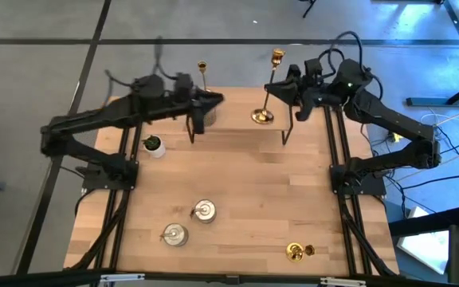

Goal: Pick & Place candle stick holders
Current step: Put the top gold candle holder on the shelf aligned with the other gold candle holder

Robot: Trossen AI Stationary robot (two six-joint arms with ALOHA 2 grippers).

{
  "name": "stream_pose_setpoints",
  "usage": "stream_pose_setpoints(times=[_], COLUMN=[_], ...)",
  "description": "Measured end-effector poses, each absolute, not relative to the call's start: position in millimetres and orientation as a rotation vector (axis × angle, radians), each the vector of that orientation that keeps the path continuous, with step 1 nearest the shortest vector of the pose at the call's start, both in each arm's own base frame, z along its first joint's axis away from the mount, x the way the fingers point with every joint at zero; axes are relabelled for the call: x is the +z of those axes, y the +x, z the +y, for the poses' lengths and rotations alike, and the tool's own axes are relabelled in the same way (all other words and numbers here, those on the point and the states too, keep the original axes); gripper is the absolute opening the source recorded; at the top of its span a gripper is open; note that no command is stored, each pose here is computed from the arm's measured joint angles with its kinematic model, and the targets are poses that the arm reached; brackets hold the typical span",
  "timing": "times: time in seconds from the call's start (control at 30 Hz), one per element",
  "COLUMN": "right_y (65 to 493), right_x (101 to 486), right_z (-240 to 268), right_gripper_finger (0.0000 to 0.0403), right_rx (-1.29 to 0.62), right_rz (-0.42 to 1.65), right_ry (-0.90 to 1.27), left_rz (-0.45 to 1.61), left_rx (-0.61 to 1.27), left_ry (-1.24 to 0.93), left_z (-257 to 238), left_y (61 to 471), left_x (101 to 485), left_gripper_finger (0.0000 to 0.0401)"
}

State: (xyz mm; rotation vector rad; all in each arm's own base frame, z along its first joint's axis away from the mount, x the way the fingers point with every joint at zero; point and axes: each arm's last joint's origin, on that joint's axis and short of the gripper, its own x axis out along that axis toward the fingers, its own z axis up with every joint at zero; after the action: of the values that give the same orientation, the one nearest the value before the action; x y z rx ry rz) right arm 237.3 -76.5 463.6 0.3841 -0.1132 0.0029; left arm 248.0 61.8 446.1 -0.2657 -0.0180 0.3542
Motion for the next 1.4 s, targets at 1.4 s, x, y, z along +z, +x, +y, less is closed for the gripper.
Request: stream_pose_setpoints(times=[1.4], right_y=[358], right_x=[339], right_z=[-179], right_gripper_finger=[0.0014], right_rx=[-0.916], right_rz=[0.037], right_ry=[0.105], left_rz=[0.093], left_rx=[0.643], left_ry=[-0.143], left_z=[59], left_y=[202], left_x=[430], left_gripper_finger=[0.0004])
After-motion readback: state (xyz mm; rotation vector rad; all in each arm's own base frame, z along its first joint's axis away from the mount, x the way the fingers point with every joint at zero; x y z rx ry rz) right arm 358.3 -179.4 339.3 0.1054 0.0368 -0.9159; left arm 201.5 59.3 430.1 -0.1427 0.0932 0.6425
